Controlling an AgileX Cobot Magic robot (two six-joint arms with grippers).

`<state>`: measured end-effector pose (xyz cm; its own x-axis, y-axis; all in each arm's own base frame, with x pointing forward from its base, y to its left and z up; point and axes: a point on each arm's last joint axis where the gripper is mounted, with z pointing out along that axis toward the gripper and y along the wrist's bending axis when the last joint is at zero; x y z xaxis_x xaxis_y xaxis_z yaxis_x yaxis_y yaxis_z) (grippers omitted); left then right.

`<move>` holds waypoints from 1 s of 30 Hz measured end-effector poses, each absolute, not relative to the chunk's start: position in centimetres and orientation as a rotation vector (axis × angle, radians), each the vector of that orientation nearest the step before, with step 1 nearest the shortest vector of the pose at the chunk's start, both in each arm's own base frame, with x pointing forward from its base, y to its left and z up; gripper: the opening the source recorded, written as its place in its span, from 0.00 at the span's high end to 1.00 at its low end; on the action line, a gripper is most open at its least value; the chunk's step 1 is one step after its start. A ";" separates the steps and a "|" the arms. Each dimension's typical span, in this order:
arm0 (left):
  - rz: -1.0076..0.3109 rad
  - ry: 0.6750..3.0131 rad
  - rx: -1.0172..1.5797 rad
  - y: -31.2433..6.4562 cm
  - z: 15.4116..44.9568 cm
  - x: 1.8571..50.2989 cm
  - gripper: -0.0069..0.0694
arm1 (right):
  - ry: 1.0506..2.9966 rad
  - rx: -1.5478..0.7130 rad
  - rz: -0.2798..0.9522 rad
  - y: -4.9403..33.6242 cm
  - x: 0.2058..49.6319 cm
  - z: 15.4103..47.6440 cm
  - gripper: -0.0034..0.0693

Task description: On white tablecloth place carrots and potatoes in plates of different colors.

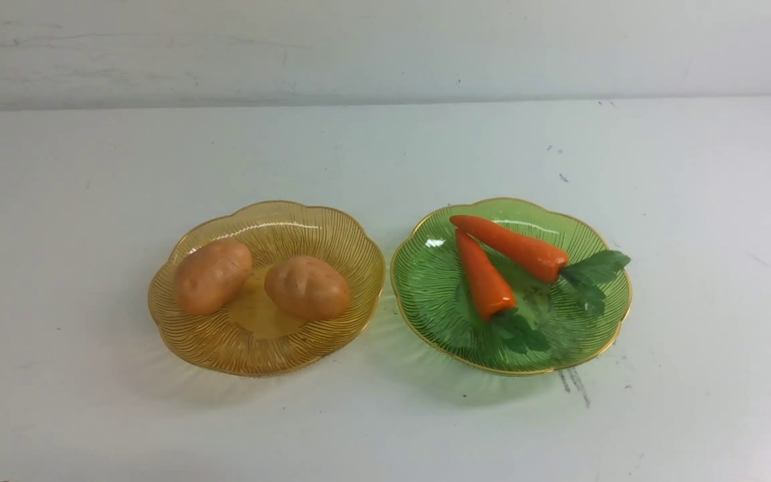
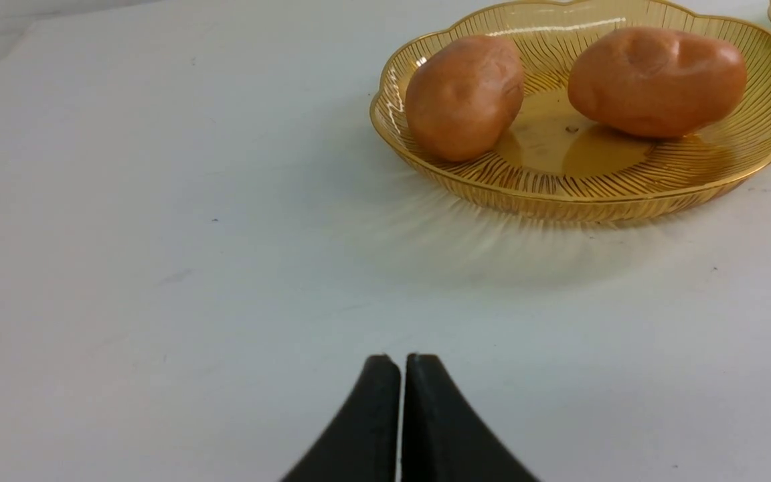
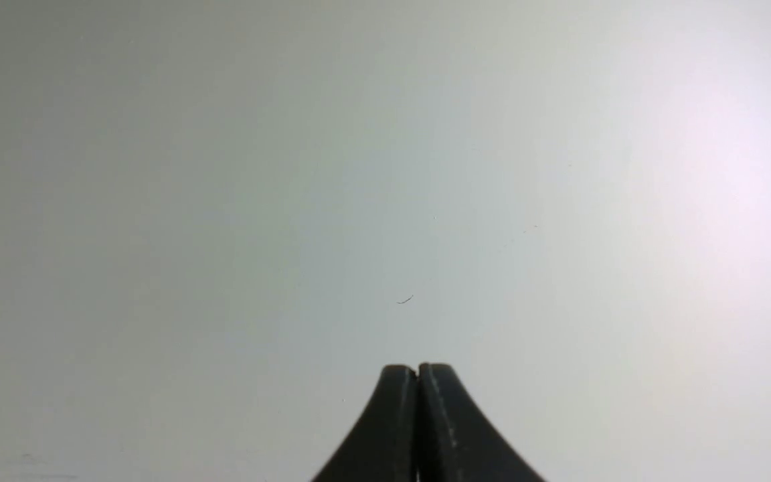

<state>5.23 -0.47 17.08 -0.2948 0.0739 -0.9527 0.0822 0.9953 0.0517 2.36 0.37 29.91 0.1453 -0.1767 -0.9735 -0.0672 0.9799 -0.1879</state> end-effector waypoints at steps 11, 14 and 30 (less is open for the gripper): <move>-0.008 1.872 0.113 -0.5 17.1 5.2 0.91 | 1.725 -0.082 -0.114 -0.1 5.1 20.5 0.97; -0.008 1.872 0.113 -0.5 17.1 5.2 0.91 | 1.766 -0.066 -0.105 -0.1 5.4 18.6 0.97; -0.010 1.872 0.111 -0.5 17.1 5.2 0.91 | 1.801 -0.027 -0.060 -0.1 5.4 17.8 0.97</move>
